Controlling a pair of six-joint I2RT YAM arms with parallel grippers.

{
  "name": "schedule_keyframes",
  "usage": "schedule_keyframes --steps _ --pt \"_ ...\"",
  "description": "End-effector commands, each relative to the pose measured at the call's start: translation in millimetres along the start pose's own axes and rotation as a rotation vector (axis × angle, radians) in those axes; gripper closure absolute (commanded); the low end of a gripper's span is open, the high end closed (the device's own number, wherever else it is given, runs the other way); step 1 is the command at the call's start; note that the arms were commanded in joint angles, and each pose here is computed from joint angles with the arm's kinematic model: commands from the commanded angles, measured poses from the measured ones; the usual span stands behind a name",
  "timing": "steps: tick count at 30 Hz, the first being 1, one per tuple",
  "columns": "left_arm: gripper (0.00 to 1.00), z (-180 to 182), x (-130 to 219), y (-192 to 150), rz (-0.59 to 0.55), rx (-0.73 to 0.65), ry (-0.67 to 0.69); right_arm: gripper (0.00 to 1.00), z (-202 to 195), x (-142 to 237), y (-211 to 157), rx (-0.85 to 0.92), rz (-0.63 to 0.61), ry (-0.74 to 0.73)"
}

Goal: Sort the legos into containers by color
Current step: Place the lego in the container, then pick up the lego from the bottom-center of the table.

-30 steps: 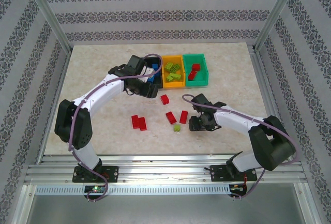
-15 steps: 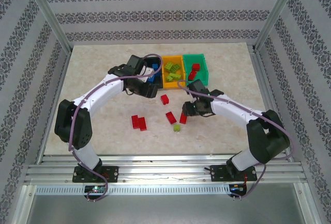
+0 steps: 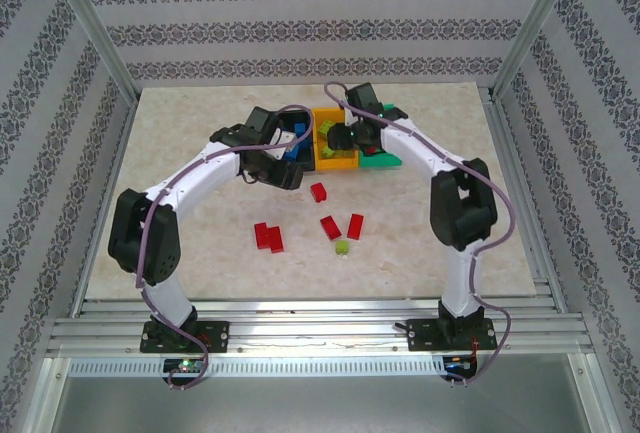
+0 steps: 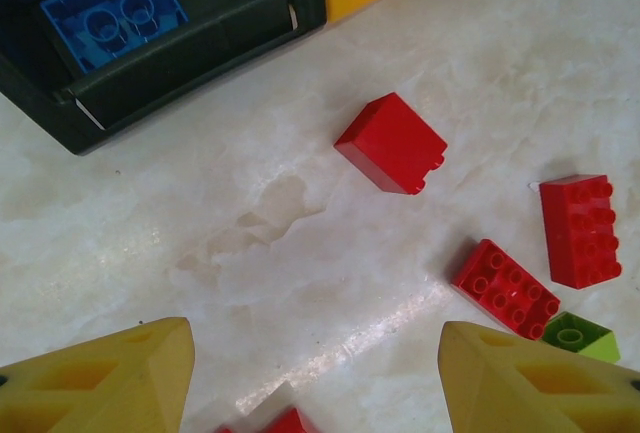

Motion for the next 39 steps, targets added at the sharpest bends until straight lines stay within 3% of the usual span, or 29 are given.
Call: schedule_keyframes --steps 1,10,26,39 --pt "0.35 5.1 -3.3 -0.7 0.02 -0.007 0.019 0.45 -3.6 -2.7 20.9 0.015 0.017 -0.01" --pt "0.35 4.8 4.1 0.2 0.002 -0.018 0.039 0.39 4.4 13.1 8.7 0.049 0.03 0.017" --pt "0.35 2.8 12.3 1.9 -0.025 -0.021 0.031 0.4 -4.3 54.7 -129.6 0.133 0.208 0.044" --pt "0.35 3.8 13.8 1.6 -0.026 -0.022 0.037 0.41 -3.1 67.4 -194.6 0.155 0.326 0.011"
Point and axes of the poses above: each hand's point on the last joint's axis, 136 mm out from that joint toward the fingers, its own x axis back along the fingers, its own z axis along the line the jaws close on, y = z × x, the point moved 10 cm from there along x, back along the fingers, and after that the axes turned 10 degrees about -x, right-handed, at the moved point
